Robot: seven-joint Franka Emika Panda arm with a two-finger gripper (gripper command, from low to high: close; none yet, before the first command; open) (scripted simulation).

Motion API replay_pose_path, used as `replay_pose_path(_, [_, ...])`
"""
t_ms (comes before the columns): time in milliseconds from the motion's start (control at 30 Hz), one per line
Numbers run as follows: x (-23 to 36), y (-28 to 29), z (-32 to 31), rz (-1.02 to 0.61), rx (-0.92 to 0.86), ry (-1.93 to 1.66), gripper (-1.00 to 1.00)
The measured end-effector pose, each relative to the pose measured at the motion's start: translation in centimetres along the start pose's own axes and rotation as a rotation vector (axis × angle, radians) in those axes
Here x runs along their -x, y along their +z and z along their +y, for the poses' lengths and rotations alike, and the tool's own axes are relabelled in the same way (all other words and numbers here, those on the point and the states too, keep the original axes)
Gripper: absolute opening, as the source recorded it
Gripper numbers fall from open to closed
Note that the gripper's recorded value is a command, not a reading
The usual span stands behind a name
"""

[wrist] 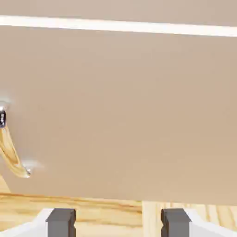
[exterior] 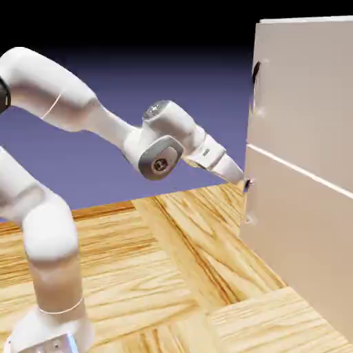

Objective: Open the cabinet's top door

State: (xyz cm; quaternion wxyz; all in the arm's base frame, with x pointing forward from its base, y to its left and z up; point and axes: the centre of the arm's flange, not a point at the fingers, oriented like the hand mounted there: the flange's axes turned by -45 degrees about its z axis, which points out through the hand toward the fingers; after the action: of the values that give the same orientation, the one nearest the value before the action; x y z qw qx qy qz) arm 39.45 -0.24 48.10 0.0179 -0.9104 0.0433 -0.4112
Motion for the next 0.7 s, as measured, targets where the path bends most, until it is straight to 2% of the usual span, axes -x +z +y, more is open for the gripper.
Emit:
replay_pose_path(333, [-6.4, -4.5, 0.9, 0.192, -0.027, 0.524, 0.0])
replay_pose_path(700, [-10.8, -8.7, -0.2, 0.366, -0.169, 1.062, 0.0])
